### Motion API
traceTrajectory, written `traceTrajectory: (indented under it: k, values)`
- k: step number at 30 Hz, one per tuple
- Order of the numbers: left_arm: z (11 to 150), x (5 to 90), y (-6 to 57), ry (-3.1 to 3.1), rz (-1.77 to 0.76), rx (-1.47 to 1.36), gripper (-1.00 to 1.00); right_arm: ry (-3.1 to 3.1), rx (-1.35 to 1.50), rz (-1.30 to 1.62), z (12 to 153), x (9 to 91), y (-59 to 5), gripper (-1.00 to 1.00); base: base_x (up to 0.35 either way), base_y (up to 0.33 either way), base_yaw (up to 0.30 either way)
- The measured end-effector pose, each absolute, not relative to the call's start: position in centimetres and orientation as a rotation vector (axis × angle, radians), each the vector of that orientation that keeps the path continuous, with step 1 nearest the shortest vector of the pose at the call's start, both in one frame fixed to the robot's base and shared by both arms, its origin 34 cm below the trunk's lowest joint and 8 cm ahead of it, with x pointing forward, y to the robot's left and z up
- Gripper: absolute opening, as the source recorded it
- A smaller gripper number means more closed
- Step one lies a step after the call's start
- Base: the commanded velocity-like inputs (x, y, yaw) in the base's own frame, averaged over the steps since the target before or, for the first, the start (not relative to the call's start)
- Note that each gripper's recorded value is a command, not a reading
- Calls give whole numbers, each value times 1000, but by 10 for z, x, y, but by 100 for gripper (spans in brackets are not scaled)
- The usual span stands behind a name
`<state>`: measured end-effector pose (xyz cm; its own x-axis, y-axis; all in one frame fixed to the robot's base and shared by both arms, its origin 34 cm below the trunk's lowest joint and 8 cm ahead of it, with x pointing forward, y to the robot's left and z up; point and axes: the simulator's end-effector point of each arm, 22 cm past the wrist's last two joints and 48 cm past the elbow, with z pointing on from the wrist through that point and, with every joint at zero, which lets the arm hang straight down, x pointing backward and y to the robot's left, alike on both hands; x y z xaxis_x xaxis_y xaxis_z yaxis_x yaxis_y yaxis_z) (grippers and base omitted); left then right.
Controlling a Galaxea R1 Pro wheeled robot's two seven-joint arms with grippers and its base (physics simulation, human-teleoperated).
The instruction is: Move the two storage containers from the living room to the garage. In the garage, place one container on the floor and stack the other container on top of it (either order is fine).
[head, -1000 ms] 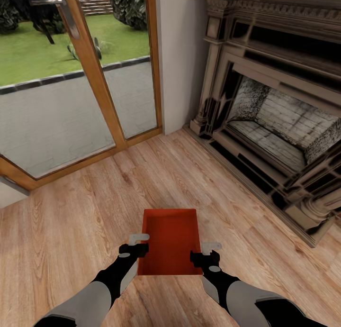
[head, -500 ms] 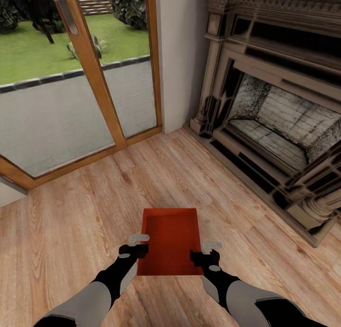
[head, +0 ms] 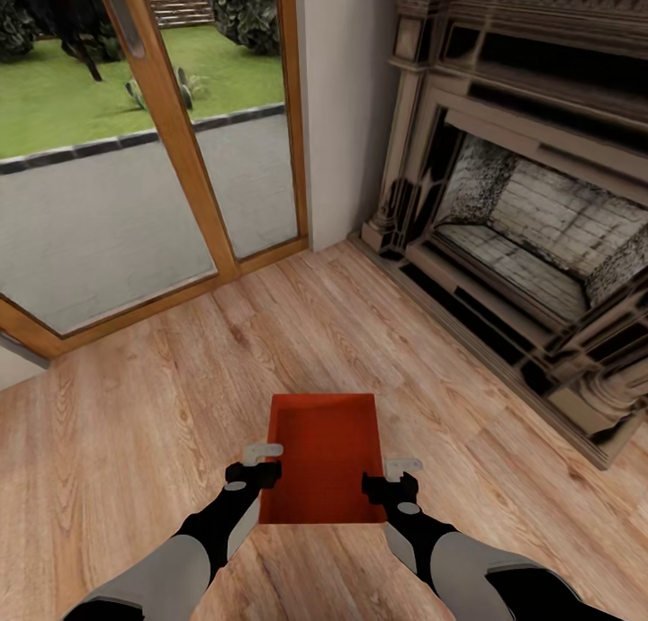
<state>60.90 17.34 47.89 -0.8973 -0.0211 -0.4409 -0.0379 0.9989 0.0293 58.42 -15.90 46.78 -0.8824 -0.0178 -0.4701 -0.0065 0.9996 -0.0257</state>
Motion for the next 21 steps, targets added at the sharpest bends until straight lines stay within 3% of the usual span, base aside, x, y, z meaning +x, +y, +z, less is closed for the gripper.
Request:
traceTrajectory:
  k: [21]
  values:
    - [444,607,174,2686,49,-57,100,2605,-6,-46,441,604,-168,100,0,0,0]
